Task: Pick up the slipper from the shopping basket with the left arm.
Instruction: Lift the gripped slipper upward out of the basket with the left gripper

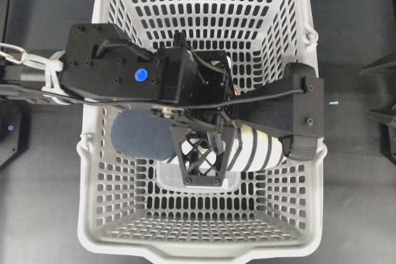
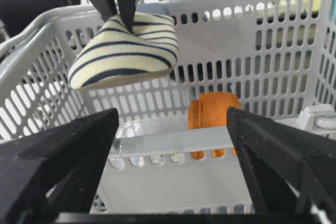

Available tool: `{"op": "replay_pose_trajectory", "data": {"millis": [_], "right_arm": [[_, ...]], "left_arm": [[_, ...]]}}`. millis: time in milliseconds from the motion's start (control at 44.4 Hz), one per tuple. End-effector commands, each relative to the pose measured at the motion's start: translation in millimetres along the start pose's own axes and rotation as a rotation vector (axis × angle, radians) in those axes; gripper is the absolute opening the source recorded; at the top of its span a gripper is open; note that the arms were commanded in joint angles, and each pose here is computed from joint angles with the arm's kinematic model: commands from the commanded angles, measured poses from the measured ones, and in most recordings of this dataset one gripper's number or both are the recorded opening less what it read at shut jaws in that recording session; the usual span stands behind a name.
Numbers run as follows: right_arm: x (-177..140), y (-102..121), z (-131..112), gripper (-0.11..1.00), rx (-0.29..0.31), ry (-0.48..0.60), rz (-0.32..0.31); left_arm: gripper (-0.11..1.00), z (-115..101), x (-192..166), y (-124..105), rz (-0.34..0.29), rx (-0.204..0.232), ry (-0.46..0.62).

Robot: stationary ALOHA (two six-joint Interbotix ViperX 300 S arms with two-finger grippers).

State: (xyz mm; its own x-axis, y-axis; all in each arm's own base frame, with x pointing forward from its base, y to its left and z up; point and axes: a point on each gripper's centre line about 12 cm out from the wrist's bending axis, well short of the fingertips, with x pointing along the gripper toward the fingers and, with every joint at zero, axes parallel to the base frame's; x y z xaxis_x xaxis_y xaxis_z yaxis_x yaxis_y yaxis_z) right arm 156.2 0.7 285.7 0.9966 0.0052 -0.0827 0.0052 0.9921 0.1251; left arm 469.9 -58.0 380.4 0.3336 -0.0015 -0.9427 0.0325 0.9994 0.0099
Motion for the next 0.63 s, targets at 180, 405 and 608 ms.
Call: {"op": "replay_pose_trajectory", "data": {"millis": [180, 405, 608], "right_arm": [[0.8, 0.1, 2.9, 0.79, 0.005, -0.006, 0.0], [0.8, 0.4, 2.7, 0.79, 0.005, -0.005, 0.001], [0.8, 0.3, 2.7, 0.79, 0.002, -0.005, 0.001]], "left_arm": [[0.06, 1.9, -14.3, 1.5, 0.0, -0.003, -0.04], [0.06, 1.8, -14.3, 0.8, -0.001, -0.002, -0.04], [0.06, -0.3, -14.2, 1.7, 0.002, -0.002, -0.022]]}}
